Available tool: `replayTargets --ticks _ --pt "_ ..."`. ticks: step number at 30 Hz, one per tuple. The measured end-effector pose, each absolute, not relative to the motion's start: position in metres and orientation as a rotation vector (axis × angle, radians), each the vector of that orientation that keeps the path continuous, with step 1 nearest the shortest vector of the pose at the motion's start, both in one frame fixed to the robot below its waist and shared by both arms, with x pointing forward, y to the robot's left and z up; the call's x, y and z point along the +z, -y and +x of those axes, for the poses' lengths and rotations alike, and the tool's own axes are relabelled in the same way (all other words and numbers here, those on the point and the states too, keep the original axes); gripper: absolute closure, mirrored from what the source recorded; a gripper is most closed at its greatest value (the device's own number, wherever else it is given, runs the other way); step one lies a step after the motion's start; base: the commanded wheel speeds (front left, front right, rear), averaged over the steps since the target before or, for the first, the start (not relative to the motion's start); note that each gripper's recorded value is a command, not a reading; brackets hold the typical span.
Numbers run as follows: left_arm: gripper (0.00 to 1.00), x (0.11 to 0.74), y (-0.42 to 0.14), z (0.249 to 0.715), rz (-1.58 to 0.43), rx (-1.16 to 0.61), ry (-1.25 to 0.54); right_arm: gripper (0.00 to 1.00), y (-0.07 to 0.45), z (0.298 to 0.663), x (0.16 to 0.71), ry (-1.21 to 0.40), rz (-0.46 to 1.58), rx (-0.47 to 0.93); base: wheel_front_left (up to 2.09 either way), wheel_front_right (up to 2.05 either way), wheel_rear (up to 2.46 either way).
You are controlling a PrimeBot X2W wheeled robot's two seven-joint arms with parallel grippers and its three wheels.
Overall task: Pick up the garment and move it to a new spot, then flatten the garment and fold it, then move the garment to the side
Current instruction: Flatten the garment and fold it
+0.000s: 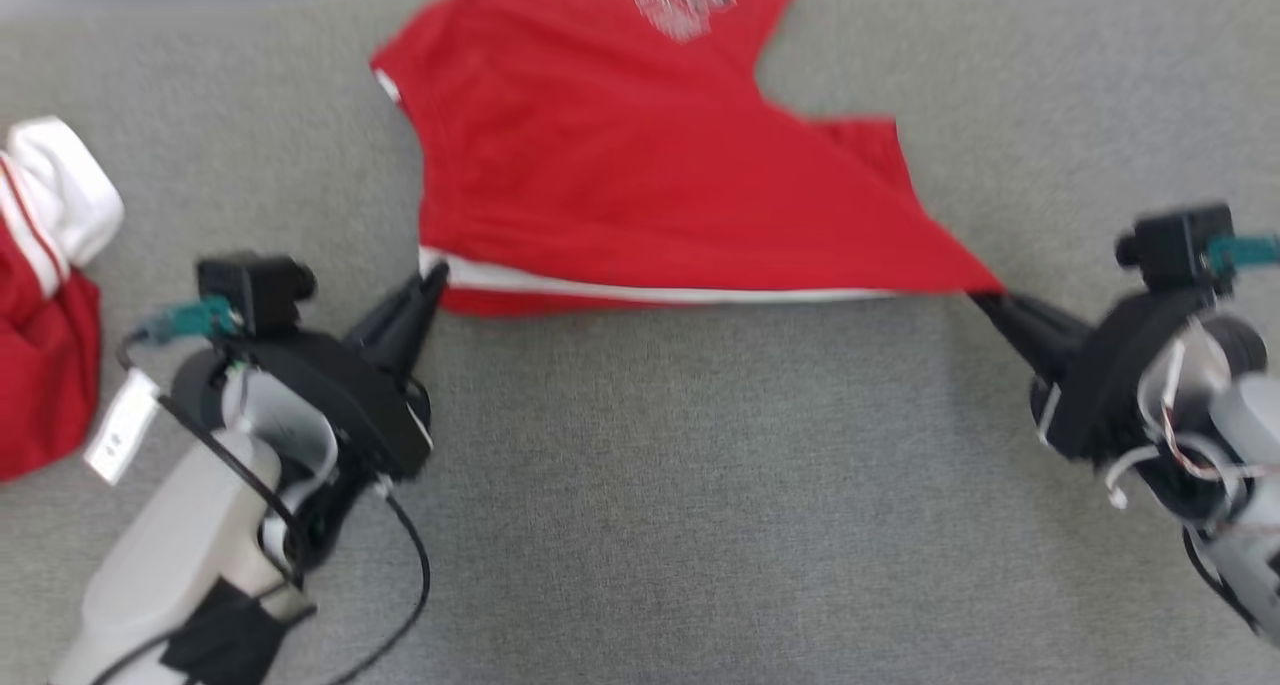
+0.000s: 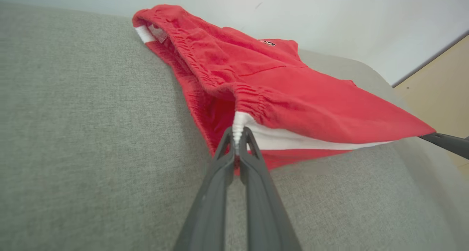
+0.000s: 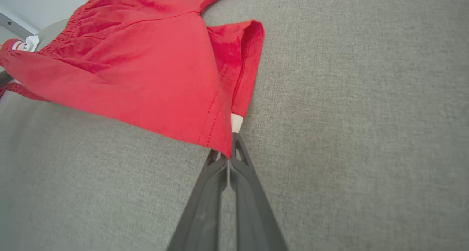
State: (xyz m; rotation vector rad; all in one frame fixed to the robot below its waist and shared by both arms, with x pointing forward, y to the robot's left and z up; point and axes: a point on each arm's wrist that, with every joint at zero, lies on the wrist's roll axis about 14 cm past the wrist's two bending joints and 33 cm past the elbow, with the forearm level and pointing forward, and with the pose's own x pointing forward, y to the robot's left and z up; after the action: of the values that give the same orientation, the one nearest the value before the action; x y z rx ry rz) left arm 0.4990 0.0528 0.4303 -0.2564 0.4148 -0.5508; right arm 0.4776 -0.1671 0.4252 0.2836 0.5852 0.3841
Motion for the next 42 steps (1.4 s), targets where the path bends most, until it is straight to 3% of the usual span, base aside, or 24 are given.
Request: replayTargets --ticks 19,29,42 --pt "1.0 0.416 -0.059 0.366 -0.22 -0.584 -0.49 1.0 0.152 0.327 0.403 -0.761 0.415 0.424 0.0 0.0 0.0" --pt "1.0 0.42 -0.062 0.335 -0.262 -0.565 -0.484 1.0 0.146 0.3 0.408 -0.787 0.41 0.43 0.0 0.0 0.0" --pt "1.0 0.397 -0.061 0.328 -0.245 -0.542 -0.574 1.0 0.144 0.297 0.39 -0.883 0.382 0.399 0.0 0.0 0.0"
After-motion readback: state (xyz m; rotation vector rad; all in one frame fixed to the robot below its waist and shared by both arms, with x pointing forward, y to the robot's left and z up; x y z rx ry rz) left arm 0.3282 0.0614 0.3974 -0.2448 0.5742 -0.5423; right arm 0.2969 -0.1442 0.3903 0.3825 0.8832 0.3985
